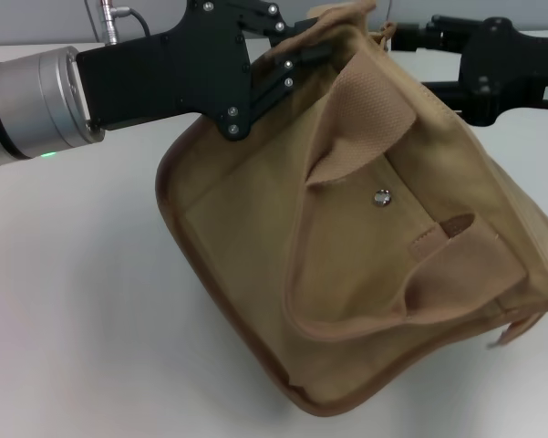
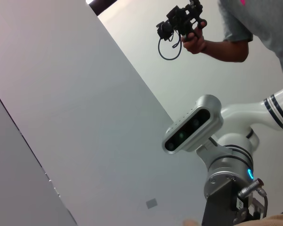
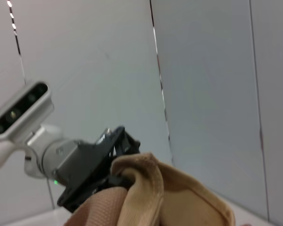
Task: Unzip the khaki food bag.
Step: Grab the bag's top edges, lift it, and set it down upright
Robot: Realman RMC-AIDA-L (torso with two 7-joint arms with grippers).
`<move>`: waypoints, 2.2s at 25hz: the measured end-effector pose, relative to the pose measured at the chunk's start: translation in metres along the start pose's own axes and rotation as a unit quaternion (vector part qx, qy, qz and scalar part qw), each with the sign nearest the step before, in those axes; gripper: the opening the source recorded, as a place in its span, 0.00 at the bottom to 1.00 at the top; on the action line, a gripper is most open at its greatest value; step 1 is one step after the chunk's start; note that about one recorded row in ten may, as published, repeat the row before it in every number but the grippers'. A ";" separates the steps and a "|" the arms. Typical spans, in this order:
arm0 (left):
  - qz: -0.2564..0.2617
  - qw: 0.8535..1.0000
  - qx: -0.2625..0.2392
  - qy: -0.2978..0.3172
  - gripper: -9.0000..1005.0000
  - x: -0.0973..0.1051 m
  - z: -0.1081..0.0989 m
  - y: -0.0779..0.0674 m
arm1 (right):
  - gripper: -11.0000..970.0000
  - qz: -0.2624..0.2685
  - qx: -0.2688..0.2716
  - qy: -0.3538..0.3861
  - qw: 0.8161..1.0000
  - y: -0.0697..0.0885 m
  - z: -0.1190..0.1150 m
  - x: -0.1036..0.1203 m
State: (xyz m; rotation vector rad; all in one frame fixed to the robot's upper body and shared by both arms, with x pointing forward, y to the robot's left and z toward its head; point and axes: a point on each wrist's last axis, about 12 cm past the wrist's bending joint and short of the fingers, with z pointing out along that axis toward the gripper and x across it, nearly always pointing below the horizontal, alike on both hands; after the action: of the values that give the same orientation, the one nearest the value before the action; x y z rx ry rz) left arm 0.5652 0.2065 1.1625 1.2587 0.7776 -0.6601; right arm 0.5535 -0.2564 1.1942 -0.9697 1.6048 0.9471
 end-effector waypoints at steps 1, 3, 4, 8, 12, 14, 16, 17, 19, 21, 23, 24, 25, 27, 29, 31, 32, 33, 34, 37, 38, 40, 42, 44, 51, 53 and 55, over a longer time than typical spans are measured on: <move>0.005 1.000 -0.001 0.000 0.09 0.000 0.000 0.001 | 0.87 0.002 -0.006 0.009 1.000 0.002 0.000 -0.002; 0.013 1.000 -0.004 0.000 0.09 -0.001 -0.001 0.002 | 0.87 0.002 -0.019 0.018 1.000 0.006 -0.003 -0.003; 0.021 1.000 -0.006 0.000 0.09 -0.001 -0.002 0.003 | 0.87 0.001 -0.028 0.021 0.999 0.009 -0.006 -0.004; 0.065 0.998 -0.008 -0.007 0.09 -0.004 0.000 0.006 | 0.87 -0.003 -0.036 0.041 0.998 0.014 -0.016 0.003; 0.090 0.996 -0.013 -0.011 0.09 -0.008 0.000 0.010 | 0.87 -0.007 -0.027 0.063 0.998 0.016 -0.022 0.021; 0.097 0.995 -0.016 -0.011 0.09 -0.008 0.000 0.010 | 0.87 -0.005 -0.026 0.062 0.998 0.017 -0.024 0.028; 0.101 0.995 -0.017 -0.012 0.09 -0.008 -0.001 0.010 | 0.87 0.001 -0.023 0.059 0.998 0.018 -0.027 0.034; 0.101 0.995 -0.017 -0.012 0.09 -0.008 -0.001 0.010 | 0.87 0.001 -0.023 0.059 0.998 0.018 -0.027 0.034; 0.109 0.994 -0.020 -0.013 0.09 -0.009 -0.002 0.009 | 0.87 0.007 -0.012 0.045 0.999 0.017 -0.032 0.038; 0.113 0.993 -0.022 -0.013 0.09 -0.009 -0.003 0.008 | 0.87 0.019 0.008 -0.032 0.999 0.016 -0.045 0.037; 0.114 0.993 -0.025 -0.012 0.09 -0.008 -0.004 0.006 | 0.87 0.024 0.014 -0.067 0.997 0.015 -0.050 0.036; 0.114 0.993 -0.025 -0.012 0.09 -0.009 -0.005 0.006 | 0.87 0.025 0.017 -0.091 0.995 0.015 -0.052 0.035; 0.114 0.993 -0.026 -0.012 0.09 -0.009 -0.005 0.005 | 0.87 0.026 0.018 -0.105 0.994 0.015 -0.053 0.034; 0.115 0.993 -0.026 -0.012 0.09 -0.009 -0.005 0.005 | 0.87 0.022 0.020 -0.111 0.993 0.014 -0.051 0.033; 0.115 0.993 -0.026 -0.012 0.09 -0.009 -0.005 0.005 | 0.87 0.013 0.026 -0.112 0.993 0.010 -0.046 0.031; 0.117 0.993 -0.024 -0.015 0.09 -0.010 -0.005 0.006 | 0.87 0.007 0.042 -0.114 0.993 0.002 -0.038 0.025; 0.117 0.993 -0.024 -0.016 0.09 -0.010 -0.004 0.006 | 0.87 0.007 0.042 -0.114 0.993 0.002 -0.038 0.025; 0.117 0.993 -0.024 -0.016 0.09 -0.010 -0.004 0.006 | 0.87 0.005 0.049 -0.113 0.992 -0.002 -0.035 0.023; 0.117 0.993 -0.023 -0.017 0.09 -0.010 -0.004 0.005 | 0.87 0.003 0.055 -0.112 0.992 -0.005 -0.033 0.021; 0.118 0.993 -0.024 -0.018 0.09 -0.011 -0.005 0.006 | 0.87 -0.002 0.058 -0.107 0.993 -0.012 -0.022 0.013; 0.119 0.992 -0.024 -0.019 0.09 -0.011 -0.005 0.006 | 0.87 -0.002 0.054 -0.105 0.993 -0.013 -0.018 0.010; 0.119 0.992 -0.024 -0.020 0.09 -0.011 -0.005 0.007 | 0.87 -0.004 0.039 -0.098 0.994 -0.013 -0.008 0.005; 0.120 0.992 -0.024 -0.020 0.09 -0.011 -0.004 0.007 | 0.87 -0.008 0.024 -0.081 0.996 -0.011 0.001 0.001; 0.120 0.992 -0.023 -0.021 0.09 -0.012 -0.004 0.007 | 0.87 -0.011 0.014 -0.056 0.998 -0.011 0.009 -0.001; 0.122 0.992 -0.023 -0.020 0.09 -0.011 -0.004 0.008 | 0.87 0.005 0.003 0.033 0.999 -0.009 0.014 0.001; 0.123 0.992 -0.024 -0.020 0.09 -0.011 -0.004 0.008 | 0.87 0.005 0.000 0.038 0.999 -0.007 0.012 0.002; 0.125 0.992 -0.025 -0.019 0.09 -0.011 -0.004 0.008 | 0.87 0.008 -0.004 0.041 0.999 -0.005 0.007 0.006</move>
State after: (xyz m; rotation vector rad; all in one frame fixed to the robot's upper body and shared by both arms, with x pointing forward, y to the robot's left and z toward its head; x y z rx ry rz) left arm 0.5646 0.2121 1.1759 1.2680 0.5896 -0.4573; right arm 0.5595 -0.2522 1.1864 -1.0145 1.6814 0.9367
